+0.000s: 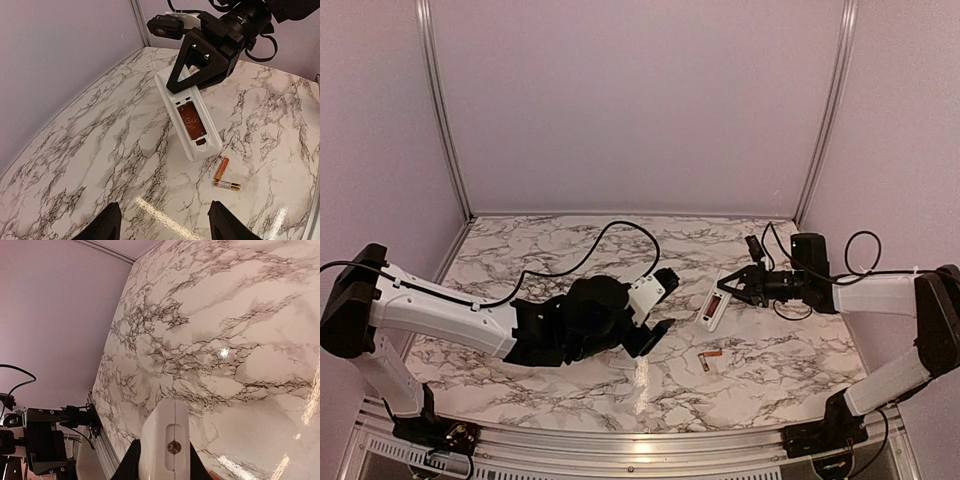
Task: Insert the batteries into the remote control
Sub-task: Pick up the battery from the center of the board.
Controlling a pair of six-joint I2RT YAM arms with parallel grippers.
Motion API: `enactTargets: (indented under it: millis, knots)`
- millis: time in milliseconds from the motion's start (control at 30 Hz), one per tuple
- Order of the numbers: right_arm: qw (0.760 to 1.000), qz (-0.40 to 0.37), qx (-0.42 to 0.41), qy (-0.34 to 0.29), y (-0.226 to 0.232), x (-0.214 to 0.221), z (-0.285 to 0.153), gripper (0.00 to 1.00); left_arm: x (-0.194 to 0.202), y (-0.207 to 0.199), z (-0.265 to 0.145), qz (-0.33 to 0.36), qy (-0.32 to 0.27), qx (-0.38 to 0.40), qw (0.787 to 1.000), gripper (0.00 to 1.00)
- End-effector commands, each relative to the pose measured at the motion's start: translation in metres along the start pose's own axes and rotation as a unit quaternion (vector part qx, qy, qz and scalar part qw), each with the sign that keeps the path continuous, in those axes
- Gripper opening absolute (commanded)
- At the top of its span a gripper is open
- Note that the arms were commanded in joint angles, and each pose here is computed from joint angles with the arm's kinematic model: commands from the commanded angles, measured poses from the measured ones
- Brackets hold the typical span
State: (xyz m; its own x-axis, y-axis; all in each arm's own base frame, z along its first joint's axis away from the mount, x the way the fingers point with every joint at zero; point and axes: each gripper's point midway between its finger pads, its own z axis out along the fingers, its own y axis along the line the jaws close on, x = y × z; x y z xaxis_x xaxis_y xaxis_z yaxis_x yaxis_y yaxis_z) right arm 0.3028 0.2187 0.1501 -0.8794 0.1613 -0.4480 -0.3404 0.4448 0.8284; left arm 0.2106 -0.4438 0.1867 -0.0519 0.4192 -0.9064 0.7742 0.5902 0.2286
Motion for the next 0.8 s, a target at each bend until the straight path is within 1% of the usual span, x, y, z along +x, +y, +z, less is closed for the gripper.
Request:
enactTargets:
  millis: [0,200,267,333,433,567,667,767]
  knots:
    - [0.999,-0.002,0.028,-0.021,-0.015,-0.008,-0.026,0.00,0.024,-0.041,0.029,-0.110,0.050,0.051,0.991,0.62]
    - [0.998,-0.031,0.032,-0.047,-0.011,-0.018,-0.049,0.00,0.031,-0.073,0.055,-0.203,0.061,0.062,0.975,0.66]
    - [0.997,-0.041,0.040,-0.052,-0.010,-0.021,-0.053,0.00,0.038,-0.081,0.065,-0.226,0.077,0.047,0.970,0.66]
    - [0.996,-0.048,0.046,-0.053,-0.010,-0.022,-0.054,0.00,0.050,-0.087,0.075,-0.234,0.099,0.024,0.967,0.65]
    - [0.996,-0.058,0.044,-0.057,-0.006,-0.023,-0.056,0.00,0.055,-0.095,0.085,-0.246,0.107,0.013,0.963,0.63]
    - [0.994,-0.081,0.044,-0.063,0.000,-0.024,-0.060,0.00,0.066,-0.093,0.094,-0.249,0.124,-0.018,0.960,0.59]
    - [0.992,-0.095,0.042,-0.069,0.006,-0.025,-0.063,0.00,0.070,-0.091,0.098,-0.254,0.128,-0.030,0.958,0.54]
    - [0.992,-0.096,0.042,-0.070,0.007,-0.025,-0.064,0.00,0.080,-0.092,0.100,-0.252,0.144,-0.038,0.956,0.52]
